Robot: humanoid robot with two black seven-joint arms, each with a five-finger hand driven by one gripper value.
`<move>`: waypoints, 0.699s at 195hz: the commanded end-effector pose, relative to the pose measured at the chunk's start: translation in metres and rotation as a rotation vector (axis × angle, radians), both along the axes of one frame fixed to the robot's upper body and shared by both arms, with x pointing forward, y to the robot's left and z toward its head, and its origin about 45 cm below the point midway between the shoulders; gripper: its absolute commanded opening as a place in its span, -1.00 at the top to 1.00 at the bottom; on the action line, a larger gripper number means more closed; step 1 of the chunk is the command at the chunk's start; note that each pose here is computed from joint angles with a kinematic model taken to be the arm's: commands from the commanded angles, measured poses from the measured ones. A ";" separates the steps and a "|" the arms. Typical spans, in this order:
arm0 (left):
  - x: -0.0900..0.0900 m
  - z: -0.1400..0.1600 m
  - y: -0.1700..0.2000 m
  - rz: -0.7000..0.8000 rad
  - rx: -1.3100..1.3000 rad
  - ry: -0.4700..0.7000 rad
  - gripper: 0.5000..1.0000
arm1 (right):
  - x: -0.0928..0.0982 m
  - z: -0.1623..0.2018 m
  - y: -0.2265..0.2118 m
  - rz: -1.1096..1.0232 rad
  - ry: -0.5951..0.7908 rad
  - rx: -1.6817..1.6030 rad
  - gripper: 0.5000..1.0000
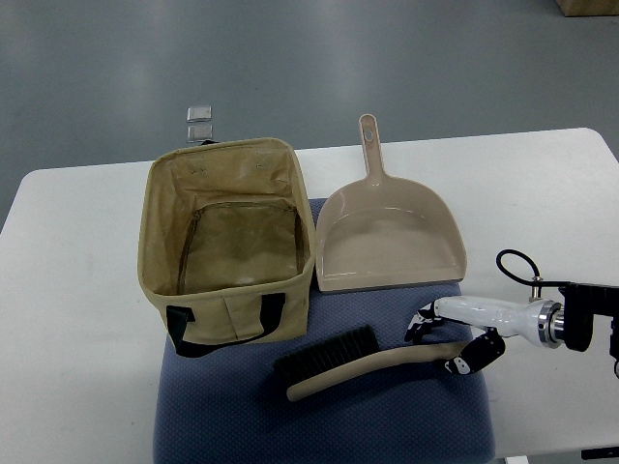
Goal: Put pink broom in yellow bag with right hand
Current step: 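Close the right hand fingers around the brush handle, then lift the brush with the right hand and carry it over the bag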
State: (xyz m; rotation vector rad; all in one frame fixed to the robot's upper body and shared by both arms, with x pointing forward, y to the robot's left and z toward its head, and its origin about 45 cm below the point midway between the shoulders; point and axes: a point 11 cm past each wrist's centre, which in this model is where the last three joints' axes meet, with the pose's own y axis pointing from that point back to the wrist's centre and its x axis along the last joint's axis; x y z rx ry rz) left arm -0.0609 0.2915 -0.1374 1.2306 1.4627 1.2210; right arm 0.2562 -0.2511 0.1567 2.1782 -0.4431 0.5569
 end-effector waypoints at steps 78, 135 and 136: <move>0.000 0.000 0.000 0.000 0.000 0.000 -1.00 | 0.007 0.004 -0.003 -0.011 -0.032 -0.006 1.00; 0.000 0.000 -0.001 0.000 -0.002 0.001 -1.00 | 0.022 0.020 -0.002 -0.001 -0.074 -0.002 1.00; 0.000 0.000 -0.001 0.000 -0.002 0.001 -1.00 | 0.022 0.020 -0.002 -0.001 -0.074 -0.002 1.00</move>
